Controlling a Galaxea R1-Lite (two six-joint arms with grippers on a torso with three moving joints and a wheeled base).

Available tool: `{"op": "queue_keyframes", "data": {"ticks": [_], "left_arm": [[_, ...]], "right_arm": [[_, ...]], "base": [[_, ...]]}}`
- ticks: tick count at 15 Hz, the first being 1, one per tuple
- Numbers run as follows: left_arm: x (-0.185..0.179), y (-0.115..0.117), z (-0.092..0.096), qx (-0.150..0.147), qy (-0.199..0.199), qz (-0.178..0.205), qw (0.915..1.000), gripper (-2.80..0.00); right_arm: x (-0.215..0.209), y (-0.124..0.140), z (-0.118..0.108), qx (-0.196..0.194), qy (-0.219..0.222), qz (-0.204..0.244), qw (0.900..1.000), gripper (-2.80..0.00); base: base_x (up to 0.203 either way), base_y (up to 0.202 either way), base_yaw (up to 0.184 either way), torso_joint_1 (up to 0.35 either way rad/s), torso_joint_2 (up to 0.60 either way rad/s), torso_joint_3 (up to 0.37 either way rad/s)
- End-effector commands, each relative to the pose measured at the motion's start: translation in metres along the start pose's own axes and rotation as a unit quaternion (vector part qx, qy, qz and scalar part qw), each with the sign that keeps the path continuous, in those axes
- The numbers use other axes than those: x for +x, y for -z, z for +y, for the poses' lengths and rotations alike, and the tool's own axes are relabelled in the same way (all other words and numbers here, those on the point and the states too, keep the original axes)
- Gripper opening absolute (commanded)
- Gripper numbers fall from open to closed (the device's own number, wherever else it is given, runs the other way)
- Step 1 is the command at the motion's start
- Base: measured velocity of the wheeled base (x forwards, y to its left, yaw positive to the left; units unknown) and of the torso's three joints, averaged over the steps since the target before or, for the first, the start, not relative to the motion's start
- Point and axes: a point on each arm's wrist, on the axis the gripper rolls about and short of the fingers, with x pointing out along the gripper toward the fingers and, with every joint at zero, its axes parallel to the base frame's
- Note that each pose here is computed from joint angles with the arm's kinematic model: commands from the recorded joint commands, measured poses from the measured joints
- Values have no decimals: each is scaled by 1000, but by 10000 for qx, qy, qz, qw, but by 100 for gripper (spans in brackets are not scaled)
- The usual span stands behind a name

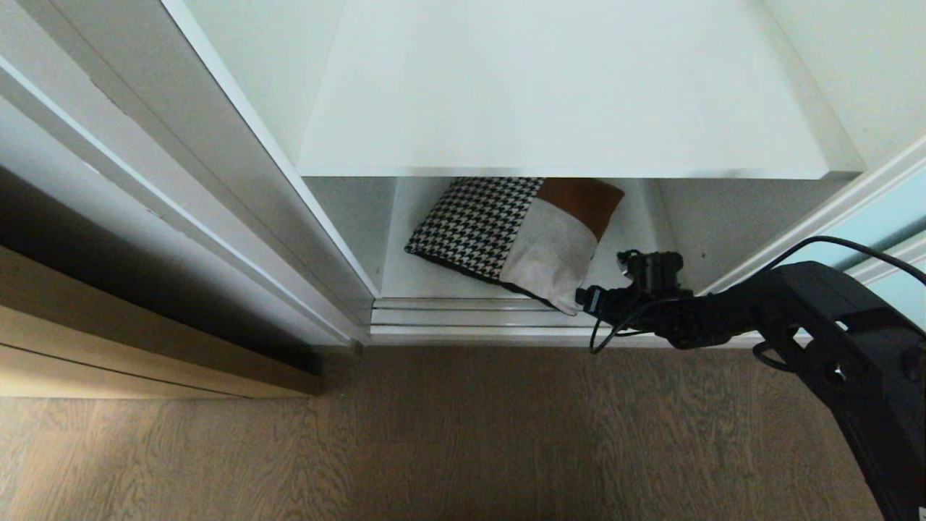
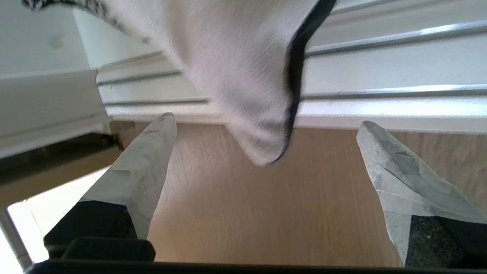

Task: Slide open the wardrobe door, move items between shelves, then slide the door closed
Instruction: Place the pillow on the higher shelf

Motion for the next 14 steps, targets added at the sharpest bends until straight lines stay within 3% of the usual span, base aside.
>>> {"op": "queue_keyframes", "data": {"ticks": [1,4,11,14], "left_arm": [[0,0,0,3,2,14,10000,-280],[0,0,0,3,2,14,10000,-280],[0,0,0,3,2,14,10000,-280],[0,0,0,3,2,14,10000,-280]], "right_arm": [[9,-3,-5,-13,-57,-113,9999,0],[18,-16,-7,-51,-119,-306,9994,0],[20,-19,-22,-129,-139,-564,9982,0],[20,-18,-16,-164,-237,-557,9980,0]], "base": [[0,0,0,0,0,0],[0,0,0,0,0,0],[0,0,0,0,0,0],[0,0,0,0,0,0]]}}
